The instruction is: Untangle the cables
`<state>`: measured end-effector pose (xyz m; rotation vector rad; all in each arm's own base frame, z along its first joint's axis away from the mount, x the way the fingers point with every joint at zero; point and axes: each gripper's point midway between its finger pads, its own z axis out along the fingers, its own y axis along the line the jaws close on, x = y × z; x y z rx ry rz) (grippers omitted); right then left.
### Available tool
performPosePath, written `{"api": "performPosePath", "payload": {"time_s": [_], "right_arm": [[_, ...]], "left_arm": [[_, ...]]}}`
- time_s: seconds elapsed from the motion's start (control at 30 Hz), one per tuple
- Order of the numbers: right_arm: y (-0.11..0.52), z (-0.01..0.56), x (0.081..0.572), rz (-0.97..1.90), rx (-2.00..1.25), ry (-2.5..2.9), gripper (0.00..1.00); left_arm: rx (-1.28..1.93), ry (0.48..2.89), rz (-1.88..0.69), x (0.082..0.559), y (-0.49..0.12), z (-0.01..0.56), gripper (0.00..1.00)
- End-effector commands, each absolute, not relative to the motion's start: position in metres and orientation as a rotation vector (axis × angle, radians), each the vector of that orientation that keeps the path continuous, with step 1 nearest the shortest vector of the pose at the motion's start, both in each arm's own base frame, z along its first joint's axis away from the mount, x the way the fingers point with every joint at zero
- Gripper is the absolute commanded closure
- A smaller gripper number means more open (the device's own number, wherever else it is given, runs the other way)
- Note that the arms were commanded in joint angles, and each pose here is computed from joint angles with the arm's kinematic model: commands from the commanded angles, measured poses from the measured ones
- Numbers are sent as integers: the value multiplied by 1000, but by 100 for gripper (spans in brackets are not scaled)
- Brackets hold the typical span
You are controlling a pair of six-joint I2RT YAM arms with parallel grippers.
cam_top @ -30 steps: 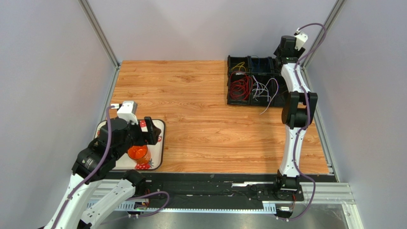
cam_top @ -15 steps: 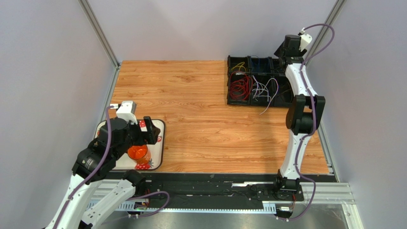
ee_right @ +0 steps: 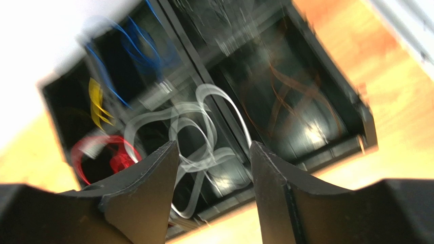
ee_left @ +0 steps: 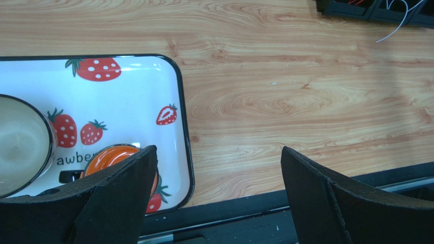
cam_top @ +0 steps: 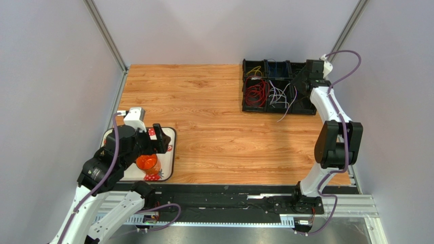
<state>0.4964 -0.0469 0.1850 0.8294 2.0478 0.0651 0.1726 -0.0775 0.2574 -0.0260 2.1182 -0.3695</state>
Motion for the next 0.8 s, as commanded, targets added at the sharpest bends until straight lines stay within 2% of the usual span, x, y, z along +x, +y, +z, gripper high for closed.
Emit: {"api": "performPosePath", "payload": {"time_s": [0.0,0.3,0.43,0.77], "right_arm": [[-46,163,474,38,820,2130,45],[-52,134,490,10,812,2205,50],[-52,121,500,30,804,2234,59],[-60,137,511,11,790,2196,76]], "left_arm": [[-30,2102,-381,175,-79,260,1],[-34,2102,-376,175,-78,260,1],[-33,2104,-375,175,-78,259,1],[-31,2116,-372,177,-79,258,1]]}}
